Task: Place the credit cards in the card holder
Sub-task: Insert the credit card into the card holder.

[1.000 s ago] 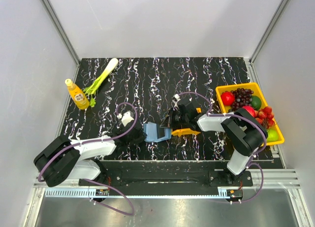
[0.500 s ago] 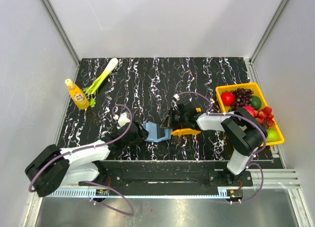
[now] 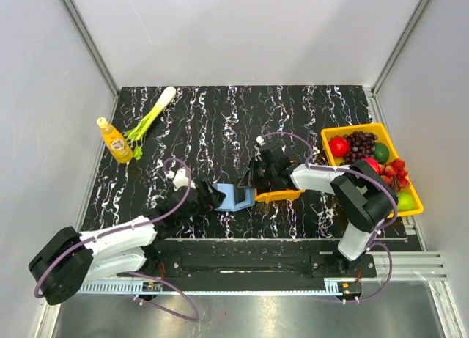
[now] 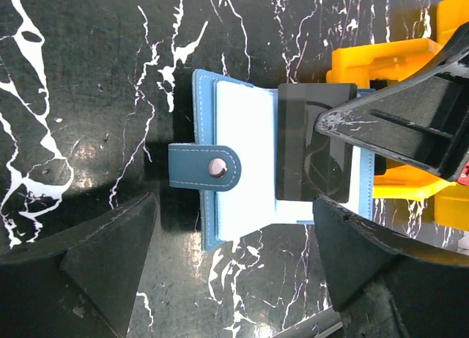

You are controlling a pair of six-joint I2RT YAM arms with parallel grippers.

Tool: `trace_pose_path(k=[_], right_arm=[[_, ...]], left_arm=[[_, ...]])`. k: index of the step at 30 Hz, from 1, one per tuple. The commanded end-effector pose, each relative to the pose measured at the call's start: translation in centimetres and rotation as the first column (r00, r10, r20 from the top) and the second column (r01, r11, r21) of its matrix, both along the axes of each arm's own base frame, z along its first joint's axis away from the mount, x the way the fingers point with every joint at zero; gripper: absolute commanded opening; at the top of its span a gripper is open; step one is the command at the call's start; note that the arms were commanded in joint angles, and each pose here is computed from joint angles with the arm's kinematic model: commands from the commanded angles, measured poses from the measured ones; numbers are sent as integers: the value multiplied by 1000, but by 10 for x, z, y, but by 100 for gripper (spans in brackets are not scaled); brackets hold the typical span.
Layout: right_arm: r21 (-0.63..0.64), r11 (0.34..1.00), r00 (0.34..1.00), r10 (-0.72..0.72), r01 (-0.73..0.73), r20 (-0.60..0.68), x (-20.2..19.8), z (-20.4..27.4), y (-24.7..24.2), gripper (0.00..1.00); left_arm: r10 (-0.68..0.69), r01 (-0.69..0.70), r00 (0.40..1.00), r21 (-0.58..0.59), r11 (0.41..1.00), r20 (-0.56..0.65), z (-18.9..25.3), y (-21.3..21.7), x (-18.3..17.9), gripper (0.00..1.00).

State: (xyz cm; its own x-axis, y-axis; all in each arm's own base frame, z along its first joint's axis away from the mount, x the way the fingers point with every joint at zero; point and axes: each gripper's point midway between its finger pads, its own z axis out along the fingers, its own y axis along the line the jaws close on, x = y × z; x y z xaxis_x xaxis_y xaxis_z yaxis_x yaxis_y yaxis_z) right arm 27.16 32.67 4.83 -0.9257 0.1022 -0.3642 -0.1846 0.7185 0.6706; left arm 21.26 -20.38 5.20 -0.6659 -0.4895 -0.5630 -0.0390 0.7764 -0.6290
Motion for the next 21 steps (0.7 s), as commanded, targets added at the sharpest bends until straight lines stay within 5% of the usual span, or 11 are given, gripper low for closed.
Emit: trace_pose_path(k=[1,7,21], right_arm=[[-6,1000,999,5,-5,43,7,10,5,0],[-3,1000,999,12,-12,42,6,10,7,0],[8,1000,999,17,-17,38,5,9,8,0]], left_arm=[[-21,28,996,-81,996,82,22,-11,6,92],[-46,49,997,-54,997,61,15,-17,8,93],[-85,85,996,-32,996,3,-2,-32,12,33]])
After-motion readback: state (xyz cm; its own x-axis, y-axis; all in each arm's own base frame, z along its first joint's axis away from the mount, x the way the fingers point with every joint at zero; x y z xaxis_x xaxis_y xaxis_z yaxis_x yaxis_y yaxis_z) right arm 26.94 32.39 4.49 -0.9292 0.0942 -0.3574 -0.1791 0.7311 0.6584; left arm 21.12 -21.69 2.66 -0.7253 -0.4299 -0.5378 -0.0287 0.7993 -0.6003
